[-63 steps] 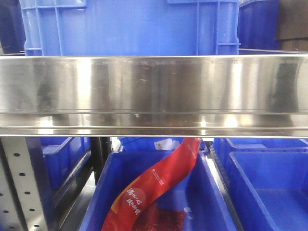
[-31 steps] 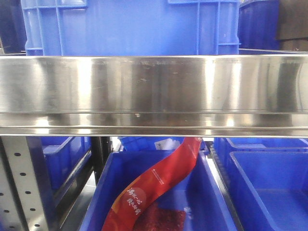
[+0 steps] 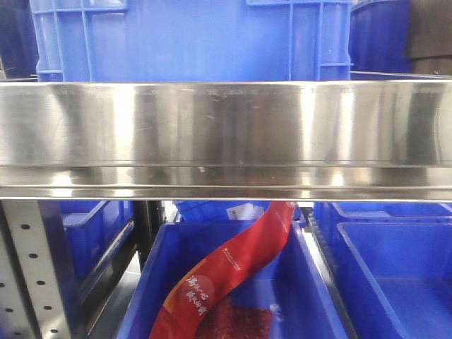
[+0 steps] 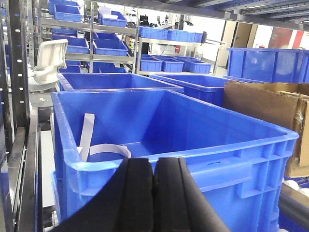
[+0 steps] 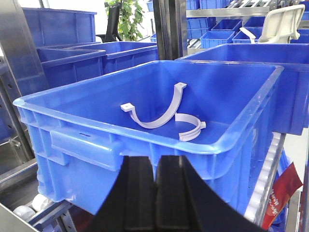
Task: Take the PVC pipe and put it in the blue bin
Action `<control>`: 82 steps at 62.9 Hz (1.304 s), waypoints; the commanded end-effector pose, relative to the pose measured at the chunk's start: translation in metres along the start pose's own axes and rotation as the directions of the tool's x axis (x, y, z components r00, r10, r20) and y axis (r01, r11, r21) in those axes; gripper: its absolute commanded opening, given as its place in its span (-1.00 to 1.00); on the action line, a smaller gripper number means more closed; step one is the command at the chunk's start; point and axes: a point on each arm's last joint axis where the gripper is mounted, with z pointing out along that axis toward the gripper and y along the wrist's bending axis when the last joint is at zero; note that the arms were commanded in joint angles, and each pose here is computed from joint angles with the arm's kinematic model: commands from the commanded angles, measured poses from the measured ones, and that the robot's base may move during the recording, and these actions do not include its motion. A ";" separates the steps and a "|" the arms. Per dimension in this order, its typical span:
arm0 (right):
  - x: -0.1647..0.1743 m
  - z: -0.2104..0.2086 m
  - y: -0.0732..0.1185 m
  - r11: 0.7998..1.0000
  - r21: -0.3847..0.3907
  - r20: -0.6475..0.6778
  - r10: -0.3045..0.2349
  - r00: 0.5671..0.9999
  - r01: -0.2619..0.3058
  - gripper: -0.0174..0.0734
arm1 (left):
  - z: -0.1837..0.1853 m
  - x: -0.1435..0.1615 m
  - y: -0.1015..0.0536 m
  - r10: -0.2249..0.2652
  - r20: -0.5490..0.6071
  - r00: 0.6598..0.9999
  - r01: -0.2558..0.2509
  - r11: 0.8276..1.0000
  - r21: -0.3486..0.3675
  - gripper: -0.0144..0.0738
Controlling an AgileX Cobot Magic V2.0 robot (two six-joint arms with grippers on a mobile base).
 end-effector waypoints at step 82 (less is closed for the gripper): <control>0.172 -0.123 -0.055 0.862 0.504 0.191 -0.182 0.965 0.063 -0.98 | -0.002 -0.003 -0.001 -0.010 0.032 0.999 0.010 1.000 0.006 -0.92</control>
